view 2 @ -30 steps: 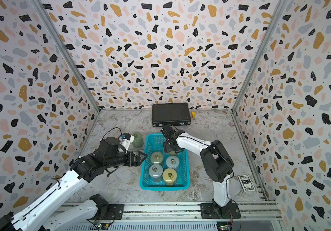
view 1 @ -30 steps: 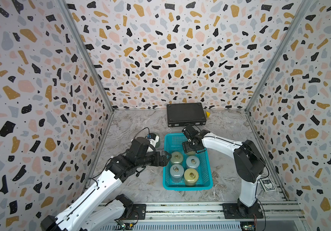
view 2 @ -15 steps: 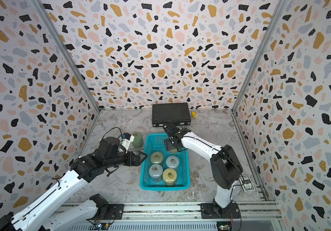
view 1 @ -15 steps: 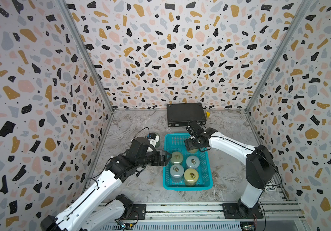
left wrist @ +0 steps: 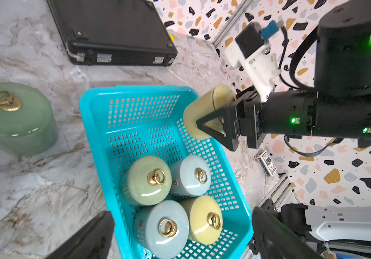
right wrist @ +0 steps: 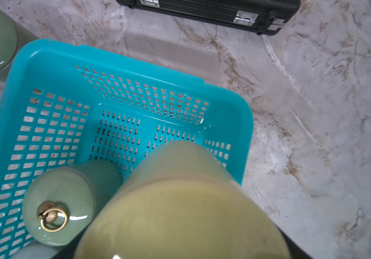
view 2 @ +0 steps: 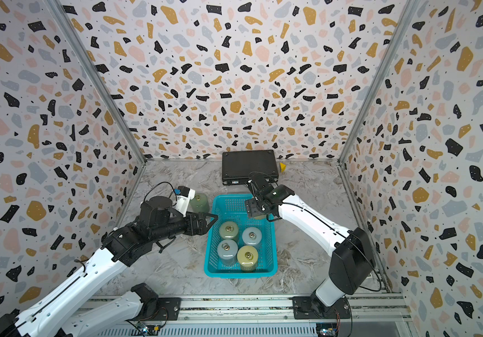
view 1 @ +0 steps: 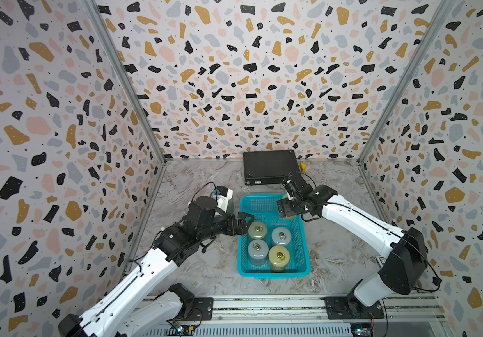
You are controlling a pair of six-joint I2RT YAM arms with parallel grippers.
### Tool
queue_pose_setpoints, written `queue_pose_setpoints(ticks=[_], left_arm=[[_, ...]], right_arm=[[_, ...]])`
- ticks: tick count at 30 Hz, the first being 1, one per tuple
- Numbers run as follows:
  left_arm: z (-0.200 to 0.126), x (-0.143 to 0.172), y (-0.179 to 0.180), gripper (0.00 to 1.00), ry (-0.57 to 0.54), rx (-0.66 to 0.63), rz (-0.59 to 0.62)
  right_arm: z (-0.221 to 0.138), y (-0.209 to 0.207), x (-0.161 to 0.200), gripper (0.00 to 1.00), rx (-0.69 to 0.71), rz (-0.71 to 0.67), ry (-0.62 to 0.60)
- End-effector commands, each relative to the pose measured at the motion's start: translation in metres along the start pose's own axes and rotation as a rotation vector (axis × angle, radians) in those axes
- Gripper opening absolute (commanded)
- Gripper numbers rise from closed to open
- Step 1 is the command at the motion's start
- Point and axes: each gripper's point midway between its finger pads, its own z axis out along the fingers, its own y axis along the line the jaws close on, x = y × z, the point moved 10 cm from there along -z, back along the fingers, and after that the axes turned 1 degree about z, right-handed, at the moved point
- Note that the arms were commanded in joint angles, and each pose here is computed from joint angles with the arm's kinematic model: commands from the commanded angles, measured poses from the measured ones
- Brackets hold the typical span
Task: Take the tea canister out of the basket
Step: Pick up the tea canister from the basket, then place the tea canister at the center of the board.
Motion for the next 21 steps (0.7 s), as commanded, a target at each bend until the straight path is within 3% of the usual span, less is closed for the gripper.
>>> queue_pose_setpoints(ticks=[1, 11, 21], left_arm=[[-0.005, -0.021, -0.015, 1.00, -0.131, 0.058, 0.033], [0.010, -0.023, -0.026, 1.00, -0.140, 0.092, 0.059], [0.017, -0.020, -0.033, 1.00, -0.108, 0.091, 0.074]], right_arm=[[-0.031, -0.011, -0.006, 0.73, 0.036, 0.014, -0.104], [-0.045, -0.042, -0.004, 0.73, 0.098, 0.065, -0.136], [-0.021, -0.093, 0.004, 0.73, 0.142, 0.204, -0.100]])
